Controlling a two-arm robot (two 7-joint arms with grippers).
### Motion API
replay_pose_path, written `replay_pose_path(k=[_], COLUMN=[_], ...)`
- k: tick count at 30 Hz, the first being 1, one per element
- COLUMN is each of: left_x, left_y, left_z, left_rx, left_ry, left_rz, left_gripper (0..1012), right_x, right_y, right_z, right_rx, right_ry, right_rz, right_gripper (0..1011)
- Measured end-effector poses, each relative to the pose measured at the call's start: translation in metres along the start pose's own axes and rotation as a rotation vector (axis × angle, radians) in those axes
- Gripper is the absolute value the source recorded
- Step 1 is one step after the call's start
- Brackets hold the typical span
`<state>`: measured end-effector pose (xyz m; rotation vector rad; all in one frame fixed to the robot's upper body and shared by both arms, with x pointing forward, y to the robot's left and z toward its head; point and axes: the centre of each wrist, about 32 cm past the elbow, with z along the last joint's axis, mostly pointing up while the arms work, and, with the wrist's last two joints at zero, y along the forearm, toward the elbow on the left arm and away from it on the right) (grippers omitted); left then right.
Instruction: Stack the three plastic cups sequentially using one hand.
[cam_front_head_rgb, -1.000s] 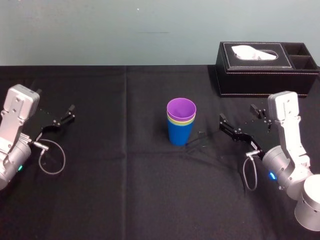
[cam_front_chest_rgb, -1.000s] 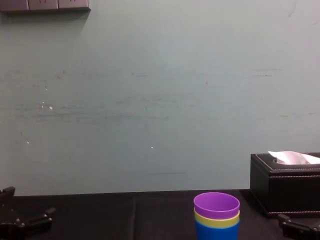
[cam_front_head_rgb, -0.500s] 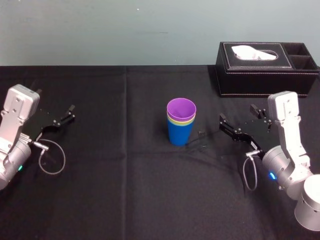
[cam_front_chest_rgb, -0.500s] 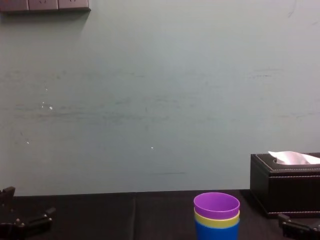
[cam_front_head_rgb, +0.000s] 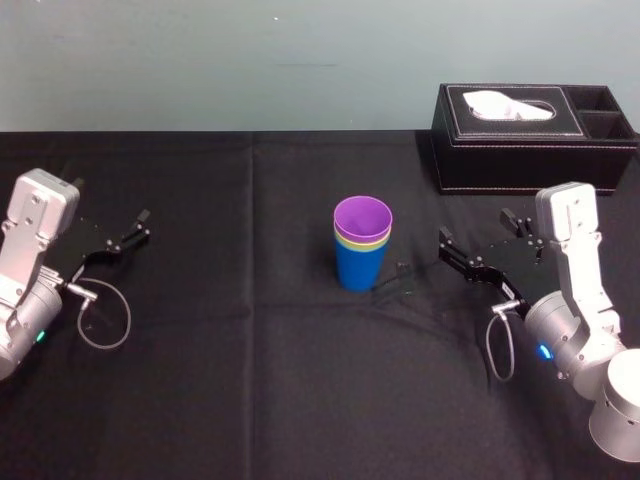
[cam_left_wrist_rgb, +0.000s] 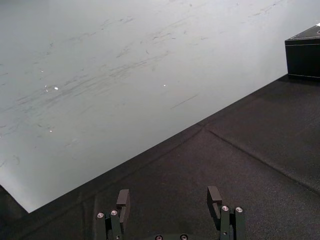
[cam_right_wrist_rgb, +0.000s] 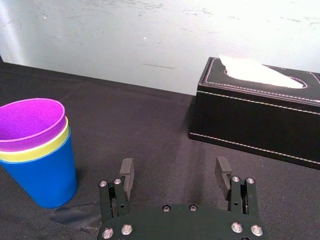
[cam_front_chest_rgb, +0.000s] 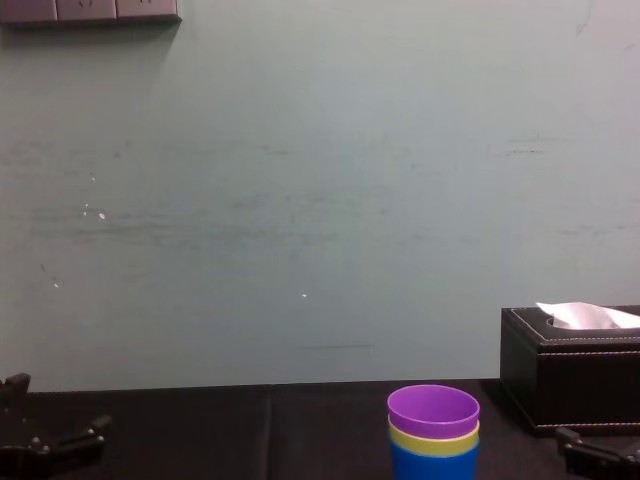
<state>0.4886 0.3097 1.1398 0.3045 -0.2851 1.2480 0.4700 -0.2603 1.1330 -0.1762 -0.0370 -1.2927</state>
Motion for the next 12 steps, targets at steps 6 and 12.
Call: replay_pose_path(k=[6,12], left_x=[0.0,0.0], left_y=[0.0,0.0], left_z=[0.0,0.0], left_rx=[0.0,0.0], left_ry=[0.0,0.0], left_rz=[0.0,0.0], left_gripper=[1011,1011], right_x=[0.0,0.0], right_y=[0.0,0.0], right_z=[0.0,0.0], right_rx=[0.0,0.0], right_ry=[0.0,0.0], right_rz=[0.0,0.0], right_gripper=[1004,1003])
